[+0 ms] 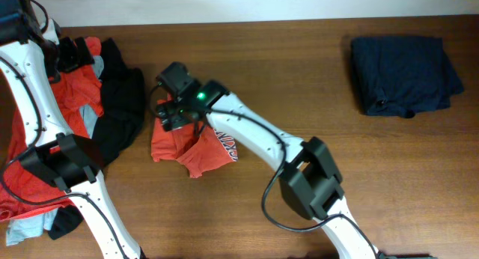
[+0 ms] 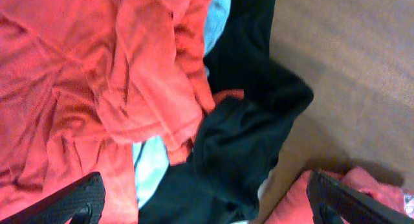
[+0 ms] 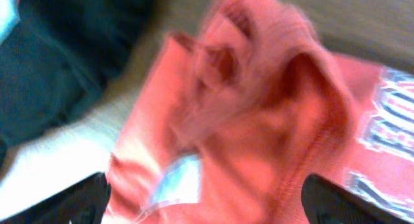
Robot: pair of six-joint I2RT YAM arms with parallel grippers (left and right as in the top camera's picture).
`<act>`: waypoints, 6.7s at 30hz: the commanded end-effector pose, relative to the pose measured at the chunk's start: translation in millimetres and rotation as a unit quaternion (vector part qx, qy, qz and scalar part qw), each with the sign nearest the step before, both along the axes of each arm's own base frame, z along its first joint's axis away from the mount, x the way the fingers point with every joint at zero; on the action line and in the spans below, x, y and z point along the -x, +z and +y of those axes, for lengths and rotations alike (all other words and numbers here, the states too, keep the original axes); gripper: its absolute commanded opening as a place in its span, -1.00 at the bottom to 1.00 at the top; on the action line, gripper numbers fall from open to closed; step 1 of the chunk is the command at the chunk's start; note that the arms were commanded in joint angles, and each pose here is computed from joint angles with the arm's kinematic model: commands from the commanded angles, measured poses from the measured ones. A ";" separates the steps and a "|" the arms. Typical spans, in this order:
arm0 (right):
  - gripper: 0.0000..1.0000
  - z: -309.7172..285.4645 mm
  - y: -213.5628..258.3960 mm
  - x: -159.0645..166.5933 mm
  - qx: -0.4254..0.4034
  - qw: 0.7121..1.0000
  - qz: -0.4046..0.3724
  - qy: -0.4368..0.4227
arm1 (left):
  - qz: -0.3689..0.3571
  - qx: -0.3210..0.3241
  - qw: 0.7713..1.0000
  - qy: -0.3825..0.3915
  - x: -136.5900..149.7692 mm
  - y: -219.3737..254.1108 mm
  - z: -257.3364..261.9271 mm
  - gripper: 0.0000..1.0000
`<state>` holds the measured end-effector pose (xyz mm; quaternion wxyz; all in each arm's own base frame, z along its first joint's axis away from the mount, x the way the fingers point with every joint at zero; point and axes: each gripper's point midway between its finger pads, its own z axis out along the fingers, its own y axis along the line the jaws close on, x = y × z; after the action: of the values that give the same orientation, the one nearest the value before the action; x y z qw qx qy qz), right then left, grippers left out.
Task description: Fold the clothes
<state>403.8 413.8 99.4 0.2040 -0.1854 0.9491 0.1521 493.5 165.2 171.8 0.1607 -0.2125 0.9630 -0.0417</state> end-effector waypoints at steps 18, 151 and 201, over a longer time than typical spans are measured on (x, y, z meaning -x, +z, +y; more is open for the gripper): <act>0.97 -277.9 121.6 -78.0 -0.056 0.989 0.045 -0.129 | 0.140 0.151 0.944 -0.259 41.6 -76.6 -153.7 0.98; 0.96 -279.2 88.7 -81.3 -0.017 0.994 0.054 -0.093 | 0.182 0.161 0.935 -0.259 91.4 -75.1 -160.3 0.94; 0.96 -290.6 84.0 -71.6 -0.013 0.991 0.083 -0.105 | 0.088 0.191 0.923 -0.323 60.1 -151.0 -346.5 -0.57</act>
<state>477.9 123.9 180.9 0.1452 -0.0678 0.9757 0.1495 428.6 -175.6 15.2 0.0088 0.0957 0.9668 -0.2368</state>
